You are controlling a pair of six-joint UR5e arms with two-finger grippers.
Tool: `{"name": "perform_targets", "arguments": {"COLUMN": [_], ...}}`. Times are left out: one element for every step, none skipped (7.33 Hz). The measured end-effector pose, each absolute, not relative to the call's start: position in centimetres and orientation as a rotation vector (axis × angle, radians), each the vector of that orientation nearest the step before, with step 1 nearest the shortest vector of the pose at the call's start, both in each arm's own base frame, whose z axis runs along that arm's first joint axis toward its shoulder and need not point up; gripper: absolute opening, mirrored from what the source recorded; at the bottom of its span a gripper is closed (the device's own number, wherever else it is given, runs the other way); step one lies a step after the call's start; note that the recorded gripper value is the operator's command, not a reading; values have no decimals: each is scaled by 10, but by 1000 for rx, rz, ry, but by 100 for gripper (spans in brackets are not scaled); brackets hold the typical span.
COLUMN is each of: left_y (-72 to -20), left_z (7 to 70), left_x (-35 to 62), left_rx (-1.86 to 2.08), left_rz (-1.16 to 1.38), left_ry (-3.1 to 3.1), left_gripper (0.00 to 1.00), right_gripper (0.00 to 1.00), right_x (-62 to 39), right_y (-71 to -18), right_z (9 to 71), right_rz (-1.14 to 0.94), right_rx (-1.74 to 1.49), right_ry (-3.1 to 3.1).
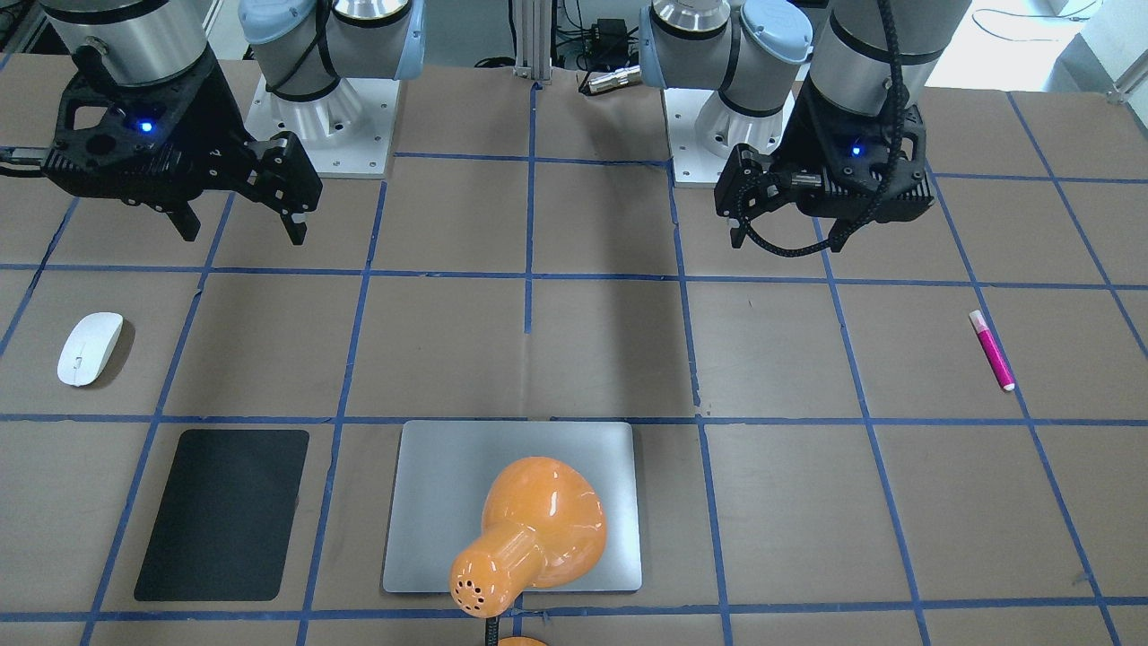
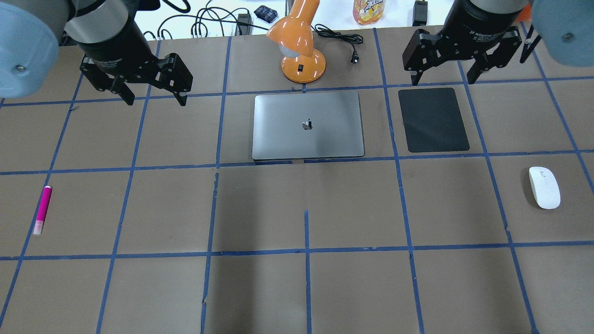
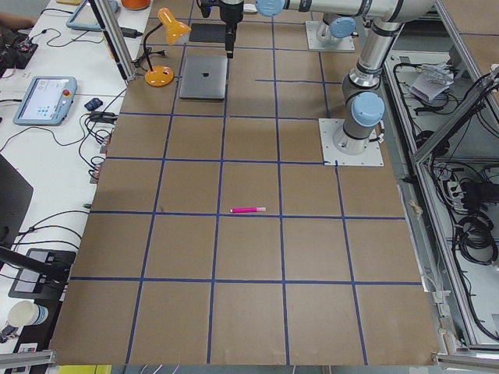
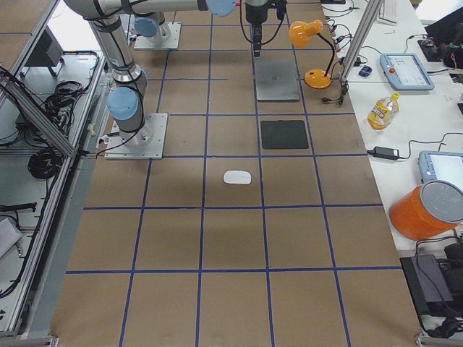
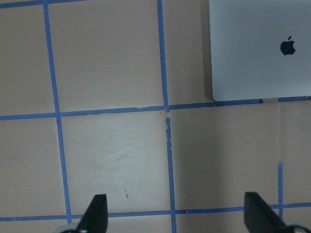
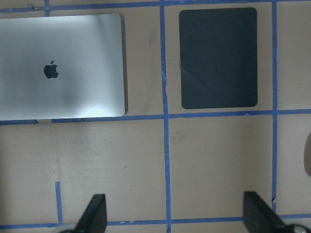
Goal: Place pen and mouse around notebook
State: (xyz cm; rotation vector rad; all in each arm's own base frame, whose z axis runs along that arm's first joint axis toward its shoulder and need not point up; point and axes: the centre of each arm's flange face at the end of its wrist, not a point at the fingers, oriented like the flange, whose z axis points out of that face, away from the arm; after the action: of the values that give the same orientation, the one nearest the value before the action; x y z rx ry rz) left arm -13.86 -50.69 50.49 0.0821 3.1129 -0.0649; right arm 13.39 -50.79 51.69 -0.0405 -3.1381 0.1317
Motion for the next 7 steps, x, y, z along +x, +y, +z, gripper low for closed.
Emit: {"name": "perform_targets", "arguments": {"left_y": [-507, -508, -508, -508, -508, -509, -510], "left_z": [505, 504, 504, 504, 504, 504, 503], "left_x": [-139, -139, -139, -139, -139, -137, -134], "left_rx": [82, 82, 82, 82, 82, 77, 67], "left_rz": [-64, -63, -64, -66, -66, -65, -63], "left_ry": [3113, 3113, 3113, 3113, 3113, 3114, 3115], "left_gripper": [100, 100, 100, 100, 100, 100, 100], "right_gripper": [100, 100, 100, 100, 100, 100, 100], "right_x": [134, 134, 132, 125, 108, 73, 25], "right_y": [-508, -508, -509, -511, -516, -523, -532], "right_z": [517, 517, 519, 520, 520, 518, 508], "right_rz": [130, 132, 137, 143, 147, 146, 134], "right_rx": [-40, -39, -37, -33, -47, -120, -215], "right_ry": [-3139, -3139, -3138, -3145, -3163, -3178, -3179]}}
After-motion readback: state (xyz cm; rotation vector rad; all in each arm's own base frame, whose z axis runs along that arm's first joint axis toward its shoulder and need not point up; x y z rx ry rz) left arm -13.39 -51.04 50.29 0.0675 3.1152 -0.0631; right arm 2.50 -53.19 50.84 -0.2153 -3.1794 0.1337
